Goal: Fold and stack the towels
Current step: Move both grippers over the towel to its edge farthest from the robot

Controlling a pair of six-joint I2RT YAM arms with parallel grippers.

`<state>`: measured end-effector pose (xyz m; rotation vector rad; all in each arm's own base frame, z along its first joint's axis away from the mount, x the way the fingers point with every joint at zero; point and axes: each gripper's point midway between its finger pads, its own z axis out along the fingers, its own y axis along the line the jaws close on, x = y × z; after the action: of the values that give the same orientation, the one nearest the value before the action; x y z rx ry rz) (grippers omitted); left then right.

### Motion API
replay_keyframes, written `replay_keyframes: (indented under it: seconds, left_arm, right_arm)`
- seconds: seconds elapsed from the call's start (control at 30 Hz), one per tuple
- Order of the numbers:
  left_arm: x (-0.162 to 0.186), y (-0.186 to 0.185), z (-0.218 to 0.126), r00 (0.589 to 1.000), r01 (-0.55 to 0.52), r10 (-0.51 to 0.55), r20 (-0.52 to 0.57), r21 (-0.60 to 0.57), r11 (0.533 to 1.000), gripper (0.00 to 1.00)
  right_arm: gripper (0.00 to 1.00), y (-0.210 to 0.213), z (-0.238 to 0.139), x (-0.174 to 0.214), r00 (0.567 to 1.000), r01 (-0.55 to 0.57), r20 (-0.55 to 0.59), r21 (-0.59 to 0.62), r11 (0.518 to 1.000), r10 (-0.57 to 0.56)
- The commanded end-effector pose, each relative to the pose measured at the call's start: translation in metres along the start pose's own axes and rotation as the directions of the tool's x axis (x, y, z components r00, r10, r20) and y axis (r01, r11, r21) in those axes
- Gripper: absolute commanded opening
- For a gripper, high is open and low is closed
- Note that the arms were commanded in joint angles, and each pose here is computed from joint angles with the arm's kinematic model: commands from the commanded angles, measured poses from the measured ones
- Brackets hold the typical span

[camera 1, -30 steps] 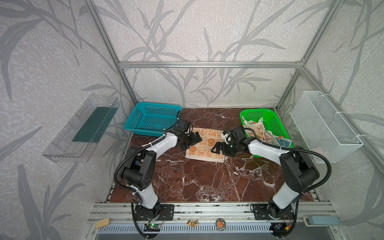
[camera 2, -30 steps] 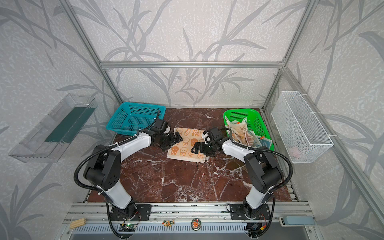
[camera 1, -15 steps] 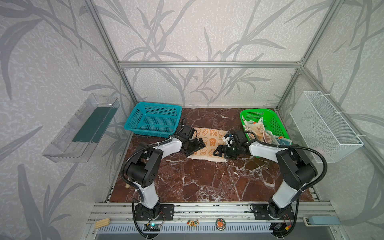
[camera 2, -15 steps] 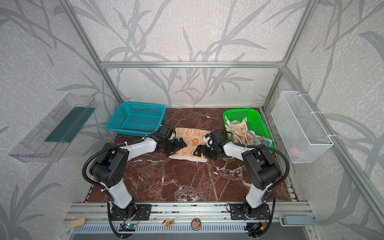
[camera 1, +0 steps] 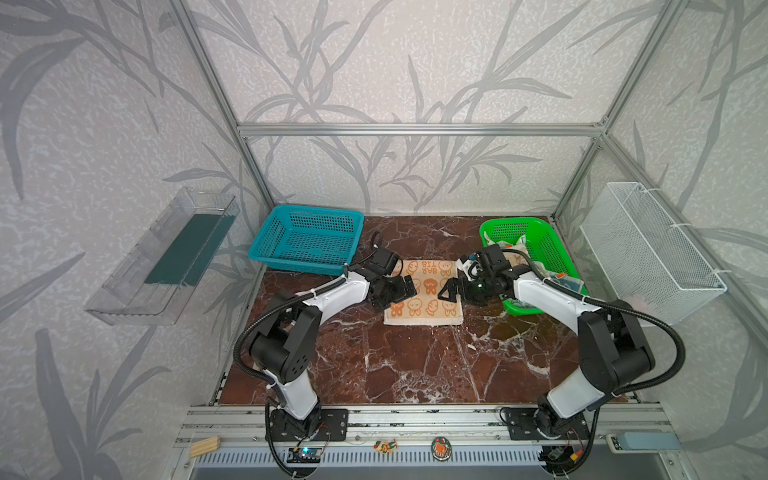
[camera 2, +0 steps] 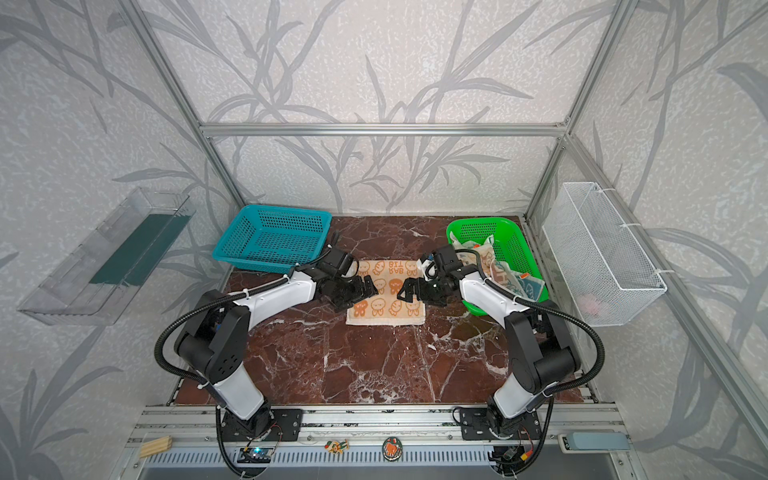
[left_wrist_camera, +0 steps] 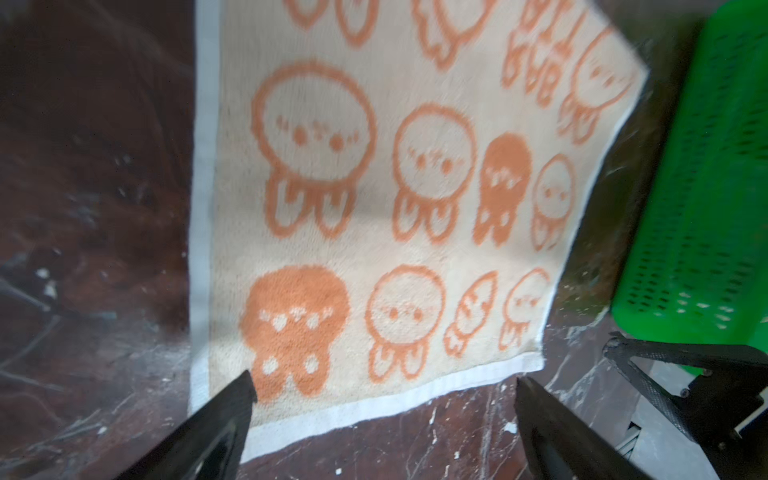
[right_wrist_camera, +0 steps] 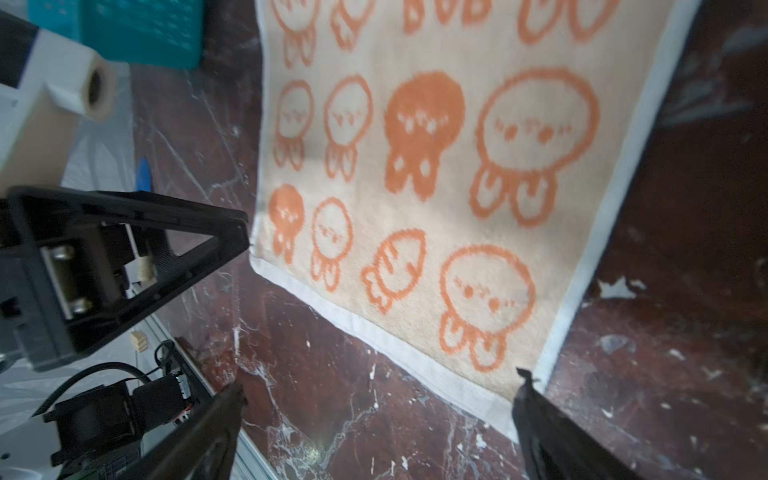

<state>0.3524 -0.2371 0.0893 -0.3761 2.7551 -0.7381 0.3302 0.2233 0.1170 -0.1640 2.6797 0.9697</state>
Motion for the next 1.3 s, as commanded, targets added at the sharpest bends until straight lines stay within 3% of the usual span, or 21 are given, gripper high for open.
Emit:
replay_keyframes:
  seconds: [0.0,0.23,0.43,0.83,1.27]
  left_arm:
    - [-0.045,-0.034,-0.038,0.992,-0.044,0.035,0.124,0.067,0.997,0.99]
    - [-0.117,-0.059,-0.020,0.992,0.051,-0.070,0.103,0.179,0.982,0.99]
    - [-0.138,-0.063,0.013,0.992,0.084,-0.099,0.078,0.174,0.981,0.99]
    - [-0.139,-0.024,0.067,0.988,0.150,-0.154,0.030,0.121,0.981,0.99]
    - [-0.128,0.035,0.088,0.982,0.189,-0.190,0.009,0.022,0.982,0.99]
  right_arm:
    - [0.99,0.022,-0.019,-0.038,0.996,0.015,0.090,-0.028,0.999,-0.013]
    - [0.99,0.014,0.005,-0.117,0.982,-0.070,0.172,-0.038,0.997,0.076]
    - [0.99,0.000,0.041,-0.154,0.981,-0.119,0.148,-0.045,0.992,0.124]
    - [0.99,-0.035,0.095,-0.156,0.973,-0.203,0.091,-0.106,0.973,0.213]
    - [0.99,-0.079,0.098,-0.144,0.967,-0.244,0.058,-0.060,0.968,0.247]
